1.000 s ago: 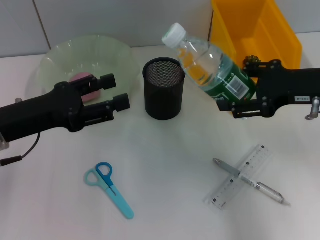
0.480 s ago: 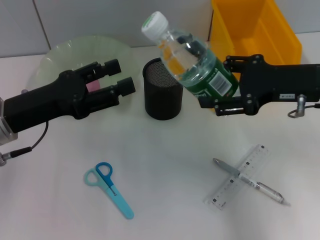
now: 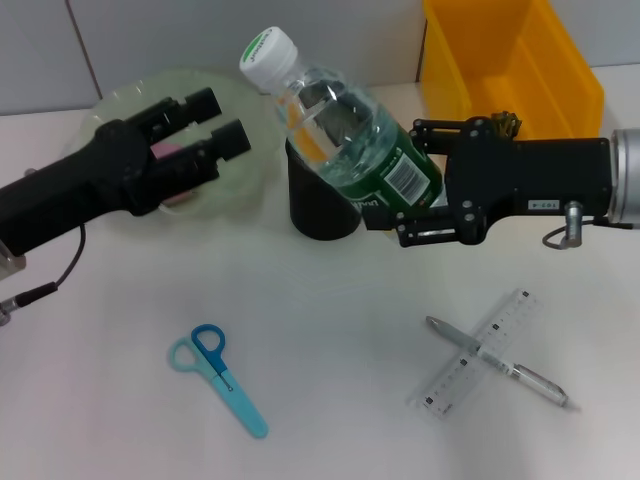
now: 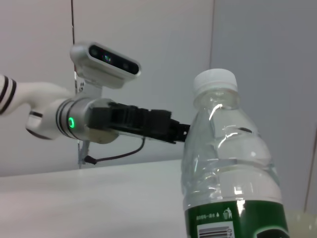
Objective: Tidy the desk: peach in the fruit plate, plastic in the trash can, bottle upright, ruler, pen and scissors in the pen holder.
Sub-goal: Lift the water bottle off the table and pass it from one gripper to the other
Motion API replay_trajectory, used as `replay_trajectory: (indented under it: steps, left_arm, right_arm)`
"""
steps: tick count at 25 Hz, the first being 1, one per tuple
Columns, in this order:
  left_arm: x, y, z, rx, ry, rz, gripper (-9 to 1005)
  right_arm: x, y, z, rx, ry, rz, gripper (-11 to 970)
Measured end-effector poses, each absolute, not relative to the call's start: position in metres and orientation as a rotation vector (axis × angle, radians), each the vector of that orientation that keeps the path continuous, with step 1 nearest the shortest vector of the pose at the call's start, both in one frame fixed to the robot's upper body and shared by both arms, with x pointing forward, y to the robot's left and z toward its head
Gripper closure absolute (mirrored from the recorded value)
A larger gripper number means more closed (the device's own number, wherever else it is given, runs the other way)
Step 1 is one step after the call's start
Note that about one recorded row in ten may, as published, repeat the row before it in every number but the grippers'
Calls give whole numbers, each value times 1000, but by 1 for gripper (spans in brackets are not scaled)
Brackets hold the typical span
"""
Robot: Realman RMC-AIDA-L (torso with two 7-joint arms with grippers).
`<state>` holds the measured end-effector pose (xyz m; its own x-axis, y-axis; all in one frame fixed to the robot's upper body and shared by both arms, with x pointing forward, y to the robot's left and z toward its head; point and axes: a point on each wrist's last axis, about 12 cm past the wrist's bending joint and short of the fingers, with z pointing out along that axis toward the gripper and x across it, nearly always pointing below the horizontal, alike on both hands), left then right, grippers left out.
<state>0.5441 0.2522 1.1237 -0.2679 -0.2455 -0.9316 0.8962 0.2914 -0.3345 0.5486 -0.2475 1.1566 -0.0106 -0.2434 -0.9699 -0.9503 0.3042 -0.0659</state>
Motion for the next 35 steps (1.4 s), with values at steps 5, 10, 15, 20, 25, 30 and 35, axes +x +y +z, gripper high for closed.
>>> replay_trajectory:
  steps: [5, 10, 15, 20, 25, 30, 35]
  left_arm:
    - [541, 256, 1126, 588, 1364, -1277, 202]
    - [539, 257, 1126, 572, 1347, -1293, 203]
    - [537, 256, 1126, 560, 1327, -1315, 204]
    - [534, 255, 1125, 541, 1297, -1337, 204]
    - [533, 254, 1123, 536, 1284, -1334, 205]
    - [533, 253, 1124, 534, 1264, -1334, 205]
    - [532, 252, 1124, 531, 1247, -1336, 206]
  right_arm:
    - [550, -243, 1154, -1145, 1470, 851, 193]
    - [551, -239, 1152, -1126, 1439, 876, 193]
    - [553, -235, 1148, -1120, 1429, 899, 192]
    - [555, -231, 1144, -1114, 1422, 923, 193]
    - [555, -223, 1141, -1108, 1397, 954, 192]
    - [556, -217, 1139, -1118, 1398, 969, 192]
    - [557, -215, 1136, -1116, 1396, 981, 193]
